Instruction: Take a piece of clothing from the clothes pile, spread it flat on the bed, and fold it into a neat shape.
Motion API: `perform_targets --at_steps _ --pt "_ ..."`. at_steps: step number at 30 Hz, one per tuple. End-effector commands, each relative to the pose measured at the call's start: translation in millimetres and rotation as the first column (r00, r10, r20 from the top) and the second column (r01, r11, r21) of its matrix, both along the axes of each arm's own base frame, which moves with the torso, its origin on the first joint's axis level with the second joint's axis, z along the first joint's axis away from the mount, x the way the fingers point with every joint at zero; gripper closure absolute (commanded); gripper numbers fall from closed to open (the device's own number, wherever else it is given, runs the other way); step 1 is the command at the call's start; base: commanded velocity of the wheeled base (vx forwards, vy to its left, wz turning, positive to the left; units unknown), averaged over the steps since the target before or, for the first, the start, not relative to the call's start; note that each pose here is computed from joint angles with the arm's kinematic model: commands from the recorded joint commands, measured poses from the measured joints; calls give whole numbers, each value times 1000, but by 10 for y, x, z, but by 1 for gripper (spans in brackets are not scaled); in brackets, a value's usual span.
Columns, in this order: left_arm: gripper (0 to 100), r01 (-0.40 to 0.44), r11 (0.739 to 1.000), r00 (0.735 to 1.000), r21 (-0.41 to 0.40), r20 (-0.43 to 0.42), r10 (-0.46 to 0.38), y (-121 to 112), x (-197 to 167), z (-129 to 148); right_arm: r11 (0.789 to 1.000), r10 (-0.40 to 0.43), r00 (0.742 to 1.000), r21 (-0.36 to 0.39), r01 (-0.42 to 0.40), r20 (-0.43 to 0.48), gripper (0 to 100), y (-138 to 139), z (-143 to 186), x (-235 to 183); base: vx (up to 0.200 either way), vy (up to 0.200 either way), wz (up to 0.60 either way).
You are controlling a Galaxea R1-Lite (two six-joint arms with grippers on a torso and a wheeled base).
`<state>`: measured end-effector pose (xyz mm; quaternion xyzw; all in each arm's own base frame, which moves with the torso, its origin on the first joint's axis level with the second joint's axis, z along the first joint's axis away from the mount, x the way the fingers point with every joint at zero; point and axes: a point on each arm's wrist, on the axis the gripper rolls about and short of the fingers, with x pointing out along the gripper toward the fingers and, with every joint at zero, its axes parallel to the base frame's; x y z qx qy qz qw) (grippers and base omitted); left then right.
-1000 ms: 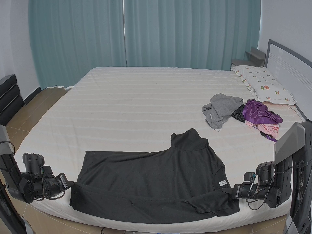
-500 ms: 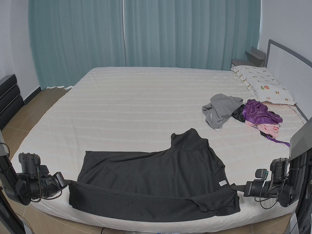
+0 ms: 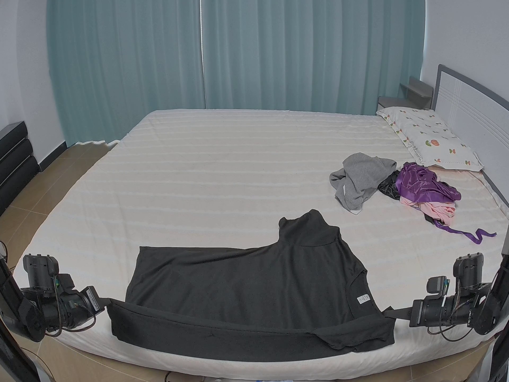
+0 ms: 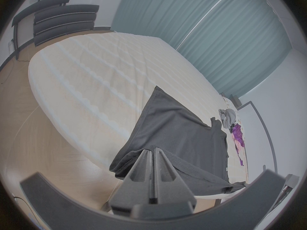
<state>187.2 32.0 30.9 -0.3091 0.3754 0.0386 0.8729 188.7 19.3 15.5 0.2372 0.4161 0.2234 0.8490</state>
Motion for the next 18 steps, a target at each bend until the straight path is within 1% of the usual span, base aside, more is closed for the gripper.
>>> perform_targets --at_steps 1,3,6,9,10,12,14,15,17,18 --pt "100 -8 999 1000 37 -20 9 65 -141 -23 1000 -4 997 -1 4 79 100 -19 285 -192 0 0 0" --pt "100 -12 998 999 54 -29 13 93 -200 -32 1000 9 998 -6 -9 55 100 -7 327 -288 0 0 0" --pt "100 -21 998 999 55 -27 22 111 -213 -21 1000 21 998 -13 -20 55 100 -2 359 -345 0 0 0" --pt "100 -7 999 998 48 -61 10 93 -273 -15 1000 22 996 -19 -21 90 100 -10 439 -414 0 0 0" --pt "100 -4 999 998 46 -61 6 90 -280 -10 1000 20 995 -18 -18 94 100 -12 445 -415 0 0 0" --pt "100 29 998 999 47 -44 -27 67 -338 57 1000 6 994 -15 -4 112 100 -26 480 -432 0 0 0" --pt "100 34 998 999 56 -33 -32 63 -351 84 1000 8 995 -16 -7 104 100 -24 475 -442 0 0 0" --pt "100 35 997 999 67 -4 -35 61 -359 133 999 24 998 -26 -22 61 100 -10 436 -471 0 0 0" --pt "100 33 997 999 76 13 -34 58 -369 163 998 46 999 -36 -45 29 100 6 405 -498 0 0 0" --pt "100 34 997 999 76 10 -35 55 -378 160 997 60 998 -45 -58 28 100 16 395 -497 0 0 0"
